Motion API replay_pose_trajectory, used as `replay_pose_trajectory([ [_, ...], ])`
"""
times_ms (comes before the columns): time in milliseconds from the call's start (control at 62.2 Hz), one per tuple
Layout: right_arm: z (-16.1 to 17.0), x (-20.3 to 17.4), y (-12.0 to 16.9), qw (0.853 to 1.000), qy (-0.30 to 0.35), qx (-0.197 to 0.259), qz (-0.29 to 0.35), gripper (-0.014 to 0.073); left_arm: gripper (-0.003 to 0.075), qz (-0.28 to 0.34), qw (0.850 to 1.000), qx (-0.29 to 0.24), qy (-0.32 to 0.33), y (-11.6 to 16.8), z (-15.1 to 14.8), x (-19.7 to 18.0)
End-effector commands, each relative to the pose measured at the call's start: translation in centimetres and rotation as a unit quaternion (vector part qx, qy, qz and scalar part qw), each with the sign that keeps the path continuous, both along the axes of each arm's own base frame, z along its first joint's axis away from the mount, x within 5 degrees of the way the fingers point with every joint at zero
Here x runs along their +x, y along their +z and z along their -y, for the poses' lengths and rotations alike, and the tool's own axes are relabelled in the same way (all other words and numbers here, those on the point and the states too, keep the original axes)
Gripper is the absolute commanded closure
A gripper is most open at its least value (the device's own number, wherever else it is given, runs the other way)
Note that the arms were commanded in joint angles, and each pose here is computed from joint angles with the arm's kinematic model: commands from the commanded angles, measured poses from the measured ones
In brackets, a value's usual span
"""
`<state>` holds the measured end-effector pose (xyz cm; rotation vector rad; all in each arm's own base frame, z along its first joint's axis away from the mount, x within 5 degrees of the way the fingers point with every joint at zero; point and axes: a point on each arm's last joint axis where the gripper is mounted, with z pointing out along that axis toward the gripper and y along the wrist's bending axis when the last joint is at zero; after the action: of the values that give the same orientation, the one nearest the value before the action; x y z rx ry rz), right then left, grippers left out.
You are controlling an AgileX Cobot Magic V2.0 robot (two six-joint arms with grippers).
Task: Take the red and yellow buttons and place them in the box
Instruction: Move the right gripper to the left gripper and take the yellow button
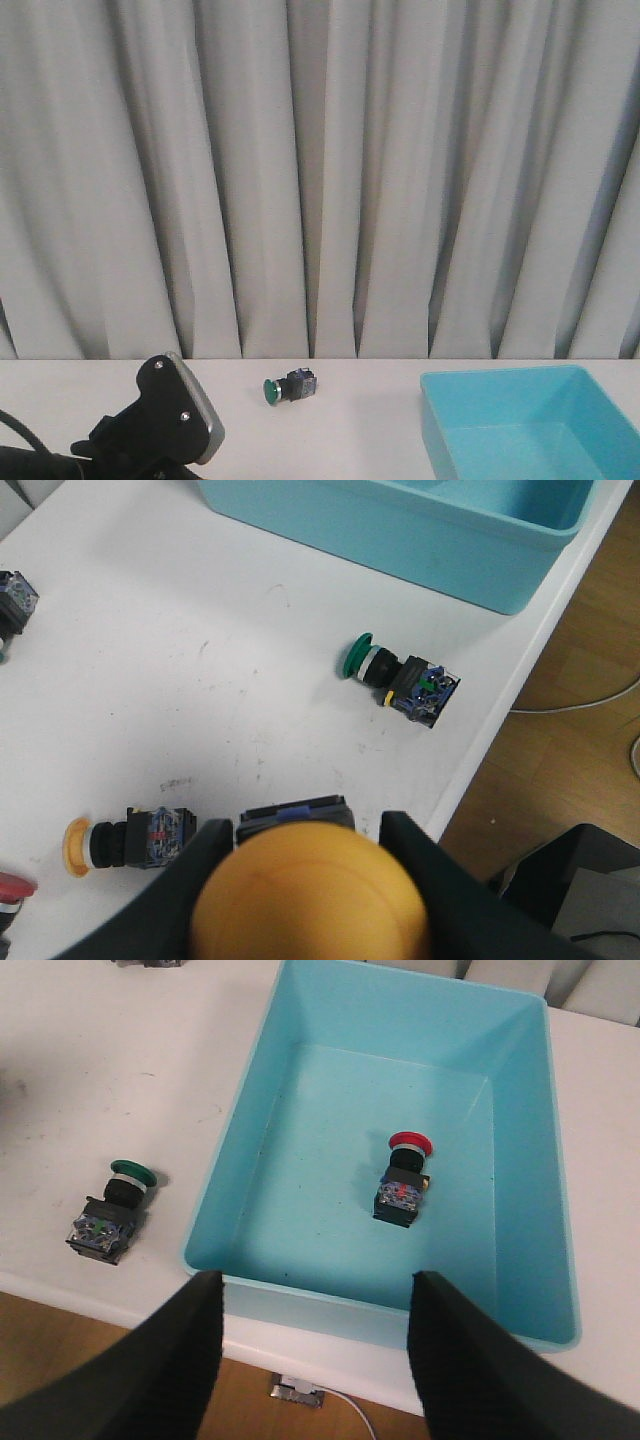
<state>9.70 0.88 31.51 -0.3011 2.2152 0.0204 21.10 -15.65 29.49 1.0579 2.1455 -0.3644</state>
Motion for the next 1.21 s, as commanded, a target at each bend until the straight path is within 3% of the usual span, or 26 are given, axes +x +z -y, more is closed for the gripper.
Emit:
replay_pose_trajectory([
  [0, 0.0, 0.7, 1.2, 0.999, -0.005, 0.007, 0.037, 0.0144, 0.0493, 0.041, 0.998, -0.04, 0.013, 1.9, 0.1, 0.1],
  [273, -0.4, 4.0, -0.5, 0.998, 0.022, 0.043, -0.034, 0.0015, 0.0493, 0.044, 0.998, -0.041, 0.014, 2.0, 0.1, 0.2],
  [482, -1.6, 6.9, -1.9, 0.989, 0.12, 0.066, -0.059, 0.0013, 0.0493, 0.044, 0.998, -0.041, 0.014, 2.0, 0.1, 0.2],
  [772, -3.5, 10.3, -2.1, 0.951, 0.297, 0.079, -0.026, 0.0015, 0.0493, 0.044, 0.998, -0.042, 0.014, 2.0, 0.1, 0.2],
  [965, -4.2, 12.3, -2.4, 0.917, 0.392, 0.05, 0.062, 0.0015, 0.0493, 0.045, 0.998, -0.042, 0.014, 2.0, 0.1, 0.2],
  [1190, -4.7, 14.2, -3.5, 0.892, 0.434, 0.065, 0.113, 0.0015, 0.0493, 0.053, 0.998, -0.034, 0.004, 2.0, 0.1, 0.2],
])
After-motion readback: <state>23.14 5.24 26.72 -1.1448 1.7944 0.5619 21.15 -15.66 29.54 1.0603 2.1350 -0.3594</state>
